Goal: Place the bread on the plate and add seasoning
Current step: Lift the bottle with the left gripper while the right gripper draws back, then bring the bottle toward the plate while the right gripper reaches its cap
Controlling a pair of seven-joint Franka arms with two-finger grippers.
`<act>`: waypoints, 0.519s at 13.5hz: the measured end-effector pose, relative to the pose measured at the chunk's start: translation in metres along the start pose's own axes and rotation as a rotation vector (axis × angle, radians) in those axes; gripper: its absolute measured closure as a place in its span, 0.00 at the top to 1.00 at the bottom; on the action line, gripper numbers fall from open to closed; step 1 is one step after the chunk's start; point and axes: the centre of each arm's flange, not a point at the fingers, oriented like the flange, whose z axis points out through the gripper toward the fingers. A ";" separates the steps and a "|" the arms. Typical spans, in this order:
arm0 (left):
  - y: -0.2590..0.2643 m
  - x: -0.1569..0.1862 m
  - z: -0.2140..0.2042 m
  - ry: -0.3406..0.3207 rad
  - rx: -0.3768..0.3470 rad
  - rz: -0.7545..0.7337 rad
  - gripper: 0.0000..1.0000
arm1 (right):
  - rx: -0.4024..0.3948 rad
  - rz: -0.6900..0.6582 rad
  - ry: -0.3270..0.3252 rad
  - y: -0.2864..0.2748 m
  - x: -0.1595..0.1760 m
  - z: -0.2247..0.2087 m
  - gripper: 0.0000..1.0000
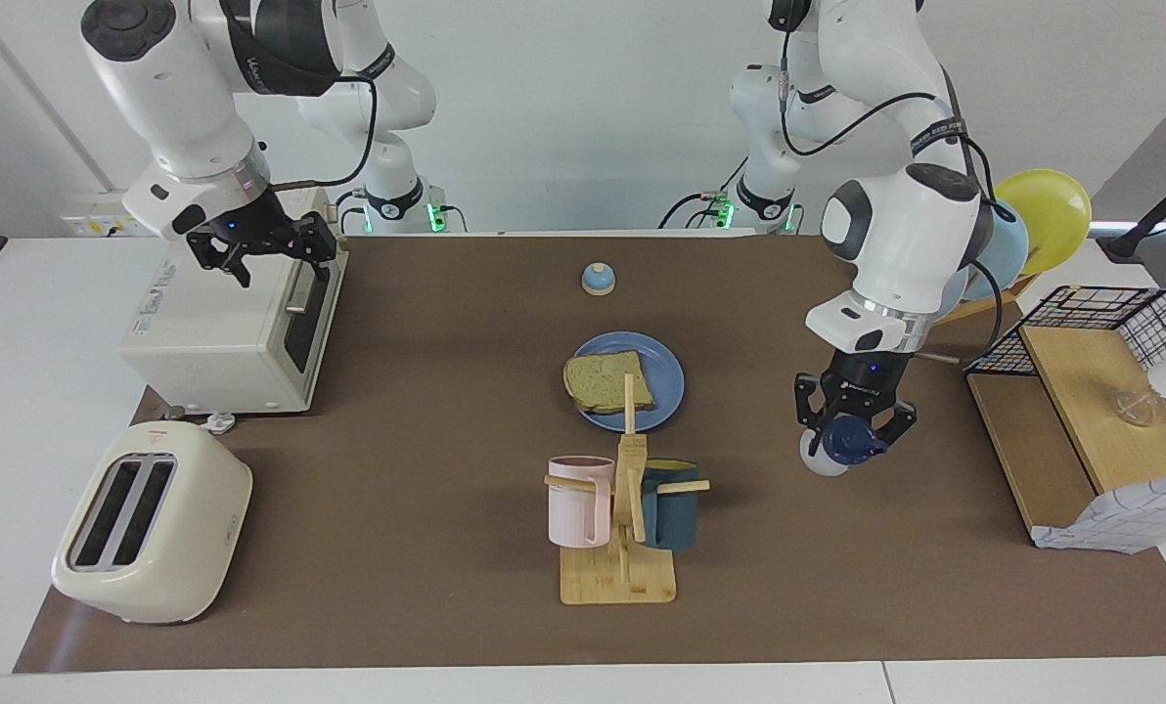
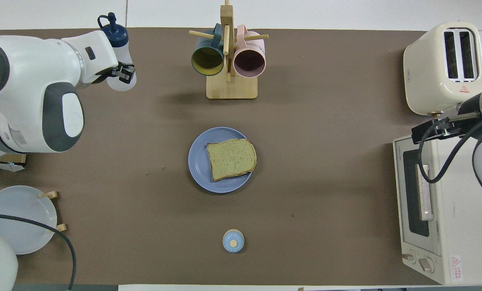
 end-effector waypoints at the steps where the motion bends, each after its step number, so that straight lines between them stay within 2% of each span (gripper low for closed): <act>1: 0.002 -0.002 -0.013 -0.017 -0.024 0.046 0.42 | 0.040 0.012 0.005 -0.004 0.000 -0.001 1.00; 4: 0.008 -0.013 -0.046 -0.080 -0.111 0.218 0.42 | 0.216 0.100 0.013 -0.042 0.003 -0.010 1.00; 7: 0.017 -0.026 -0.076 -0.126 -0.204 0.388 0.42 | 0.363 0.171 0.015 -0.142 0.001 -0.043 1.00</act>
